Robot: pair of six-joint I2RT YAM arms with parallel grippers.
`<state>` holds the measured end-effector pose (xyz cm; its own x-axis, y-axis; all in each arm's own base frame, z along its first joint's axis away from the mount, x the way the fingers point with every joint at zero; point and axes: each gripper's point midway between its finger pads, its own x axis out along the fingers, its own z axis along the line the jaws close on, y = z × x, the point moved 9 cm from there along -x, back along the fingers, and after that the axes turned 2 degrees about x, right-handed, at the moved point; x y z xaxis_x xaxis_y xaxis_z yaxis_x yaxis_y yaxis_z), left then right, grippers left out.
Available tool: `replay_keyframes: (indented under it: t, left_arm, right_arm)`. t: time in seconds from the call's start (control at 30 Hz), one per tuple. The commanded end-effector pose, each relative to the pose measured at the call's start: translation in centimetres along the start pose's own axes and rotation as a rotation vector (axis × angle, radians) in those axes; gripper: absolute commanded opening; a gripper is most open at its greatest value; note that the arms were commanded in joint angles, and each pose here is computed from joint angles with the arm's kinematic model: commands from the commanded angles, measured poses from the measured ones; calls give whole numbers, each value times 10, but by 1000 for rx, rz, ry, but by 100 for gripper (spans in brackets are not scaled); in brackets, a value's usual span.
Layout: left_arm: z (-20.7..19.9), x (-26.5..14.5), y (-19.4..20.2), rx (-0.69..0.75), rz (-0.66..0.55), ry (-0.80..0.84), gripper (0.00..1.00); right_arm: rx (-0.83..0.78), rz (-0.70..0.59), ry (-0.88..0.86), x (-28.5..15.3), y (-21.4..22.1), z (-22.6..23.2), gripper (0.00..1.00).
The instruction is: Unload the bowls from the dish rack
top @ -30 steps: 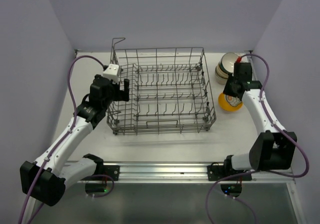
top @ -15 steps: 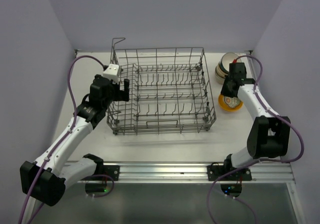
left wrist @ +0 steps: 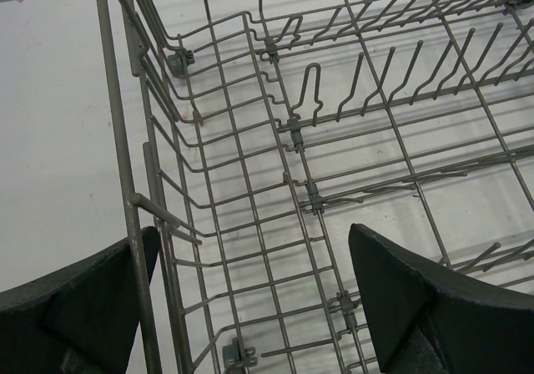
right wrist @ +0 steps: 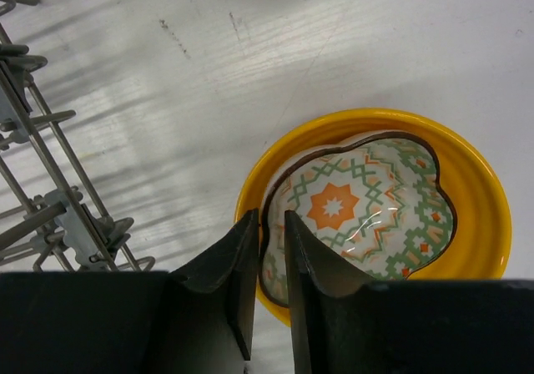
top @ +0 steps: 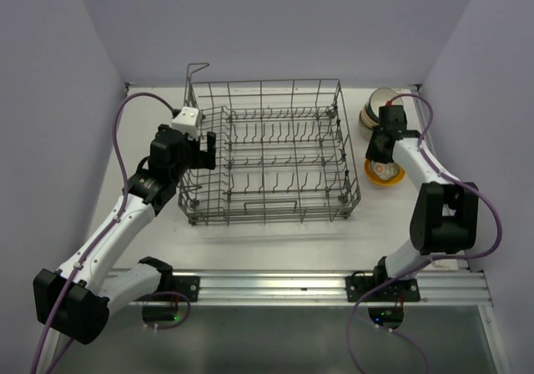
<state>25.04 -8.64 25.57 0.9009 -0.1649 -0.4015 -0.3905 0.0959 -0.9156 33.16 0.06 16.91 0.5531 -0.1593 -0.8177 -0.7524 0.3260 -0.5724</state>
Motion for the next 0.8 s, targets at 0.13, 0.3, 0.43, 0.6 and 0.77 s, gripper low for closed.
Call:
replay_keyframes:
  t: [0.13, 0.3, 0.43, 0.6, 0.77]
  left_arm:
    - [-5, -2, -14, 9, -38, 40, 100]
    - [-4, -4, -15, 7, -47, 37, 100]
    - [-4, -4, -15, 9, -44, 31, 100]
    - [-1, -8, -19, -7, -63, 9, 100]
    - [0, -15, -23, -20, -109, 4, 100]
  right_arm:
    - [18, -22, -13, 7, -3, 3, 34]
    - [32, -29, -41, 0, -7, 5, 47]
    - [37, -51, -78, -16, -16, 8, 62]
    - [47, -95, -142, -44, -31, 13, 92]
    - [44, -204, -229, -81, -43, 15, 99]
